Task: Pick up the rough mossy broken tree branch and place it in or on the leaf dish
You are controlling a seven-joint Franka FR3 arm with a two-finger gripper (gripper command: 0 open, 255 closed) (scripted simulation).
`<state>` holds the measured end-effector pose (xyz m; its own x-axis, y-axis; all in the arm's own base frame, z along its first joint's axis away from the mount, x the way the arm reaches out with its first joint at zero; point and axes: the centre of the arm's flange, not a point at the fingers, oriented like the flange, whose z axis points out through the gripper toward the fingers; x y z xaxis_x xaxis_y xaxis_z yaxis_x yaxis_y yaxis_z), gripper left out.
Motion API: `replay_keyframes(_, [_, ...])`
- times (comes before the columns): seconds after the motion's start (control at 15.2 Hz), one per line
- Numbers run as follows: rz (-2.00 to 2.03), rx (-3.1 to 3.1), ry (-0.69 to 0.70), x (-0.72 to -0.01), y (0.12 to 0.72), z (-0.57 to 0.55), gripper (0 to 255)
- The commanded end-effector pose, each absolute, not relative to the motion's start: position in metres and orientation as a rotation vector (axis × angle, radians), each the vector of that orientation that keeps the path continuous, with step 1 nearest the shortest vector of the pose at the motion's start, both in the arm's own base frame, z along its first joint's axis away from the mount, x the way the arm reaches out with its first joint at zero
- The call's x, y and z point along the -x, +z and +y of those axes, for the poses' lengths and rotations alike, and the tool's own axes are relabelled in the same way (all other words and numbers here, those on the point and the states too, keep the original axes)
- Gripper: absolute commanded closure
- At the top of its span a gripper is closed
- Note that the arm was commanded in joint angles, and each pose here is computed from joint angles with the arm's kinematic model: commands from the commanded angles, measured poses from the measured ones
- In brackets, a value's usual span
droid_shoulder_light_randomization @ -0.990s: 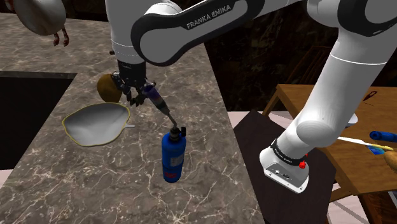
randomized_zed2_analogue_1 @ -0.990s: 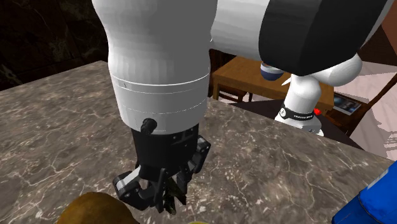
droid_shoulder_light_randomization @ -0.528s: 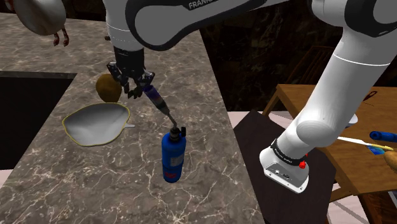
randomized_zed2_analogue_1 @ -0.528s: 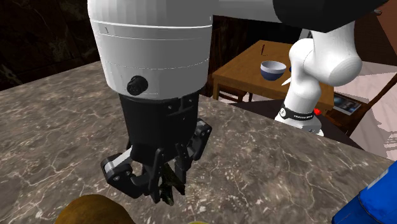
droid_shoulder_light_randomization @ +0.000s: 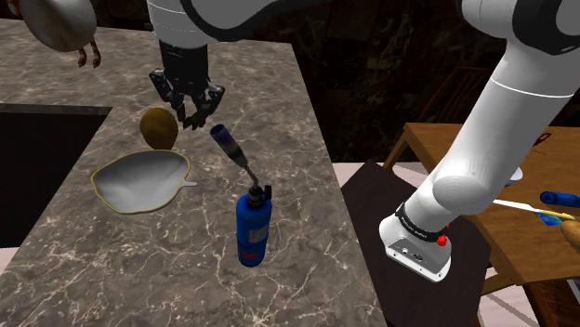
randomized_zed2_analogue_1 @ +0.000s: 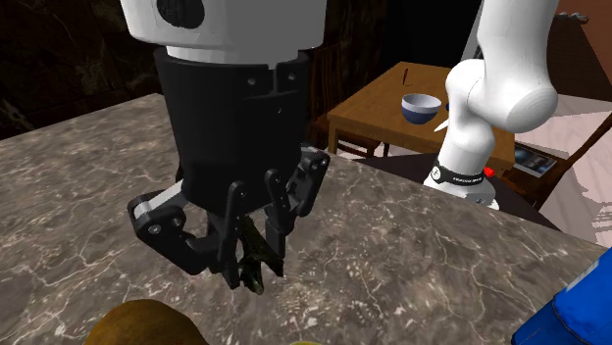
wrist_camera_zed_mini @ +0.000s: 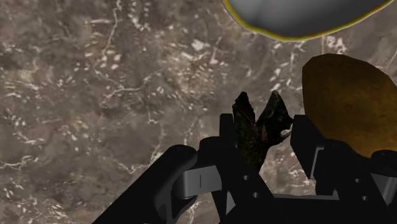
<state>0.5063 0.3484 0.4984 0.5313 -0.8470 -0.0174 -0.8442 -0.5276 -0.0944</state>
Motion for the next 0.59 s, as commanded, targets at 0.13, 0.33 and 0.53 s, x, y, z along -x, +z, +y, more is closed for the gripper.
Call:
replay_keyframes(0.13, [1.477, 2.669, -0.046, -0.503, 0.513, 0.361, 255])
replay_keyframes(0.33, [1.477, 2.669, -0.046, -0.494, 0.514, 0.399, 255])
replay_keyframes(0.53, [1.477, 2.669, -0.046, -0.484, 0.516, 0.437, 255])
